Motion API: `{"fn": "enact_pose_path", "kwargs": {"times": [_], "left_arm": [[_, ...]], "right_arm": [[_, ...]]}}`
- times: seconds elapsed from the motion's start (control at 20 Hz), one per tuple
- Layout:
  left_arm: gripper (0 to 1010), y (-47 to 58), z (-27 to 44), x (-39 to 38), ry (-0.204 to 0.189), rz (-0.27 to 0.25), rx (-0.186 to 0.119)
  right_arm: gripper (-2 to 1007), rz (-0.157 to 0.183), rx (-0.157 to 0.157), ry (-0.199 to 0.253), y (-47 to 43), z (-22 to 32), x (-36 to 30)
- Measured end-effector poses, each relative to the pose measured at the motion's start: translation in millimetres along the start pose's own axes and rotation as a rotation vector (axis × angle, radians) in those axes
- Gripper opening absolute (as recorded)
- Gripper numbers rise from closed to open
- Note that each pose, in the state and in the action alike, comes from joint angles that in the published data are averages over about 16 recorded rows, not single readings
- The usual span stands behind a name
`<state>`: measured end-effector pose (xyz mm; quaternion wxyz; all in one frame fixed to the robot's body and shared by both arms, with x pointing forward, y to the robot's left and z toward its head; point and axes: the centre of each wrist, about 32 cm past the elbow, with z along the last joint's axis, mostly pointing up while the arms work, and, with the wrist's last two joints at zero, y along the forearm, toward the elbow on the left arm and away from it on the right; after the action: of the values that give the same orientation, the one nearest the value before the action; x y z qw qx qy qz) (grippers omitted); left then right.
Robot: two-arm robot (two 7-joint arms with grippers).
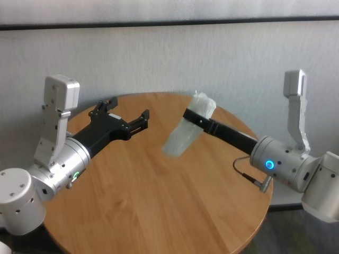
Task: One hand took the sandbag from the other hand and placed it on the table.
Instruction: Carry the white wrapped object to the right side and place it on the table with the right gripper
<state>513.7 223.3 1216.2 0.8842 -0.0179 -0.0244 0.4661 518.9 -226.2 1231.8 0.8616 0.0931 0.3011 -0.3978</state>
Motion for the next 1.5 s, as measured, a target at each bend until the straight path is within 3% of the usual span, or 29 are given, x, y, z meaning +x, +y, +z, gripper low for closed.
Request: {"fn": "enact_pose_path", "kwargs": {"times": [0.85, 1.2, 1.5], "left_arm": [[1001, -0.5, 0.0, -0.2, 0.001, -0.002, -0.004], [1001, -0.5, -0.1, -0.2, 0.001, -0.002, -0.004], [1001, -0.5, -0.1, -0.1, 0.001, -0.002, -0.005]], "right_arm": [[565, -0.046, -0.034, -0.015, 4.6, -5.5, 7.5], [565, -0.097, -0.043, -0.084, 5.0, -5.4, 8.4], [565, -0.167, -0.061, -0.153, 4.9, -2.7, 11.2]]}}
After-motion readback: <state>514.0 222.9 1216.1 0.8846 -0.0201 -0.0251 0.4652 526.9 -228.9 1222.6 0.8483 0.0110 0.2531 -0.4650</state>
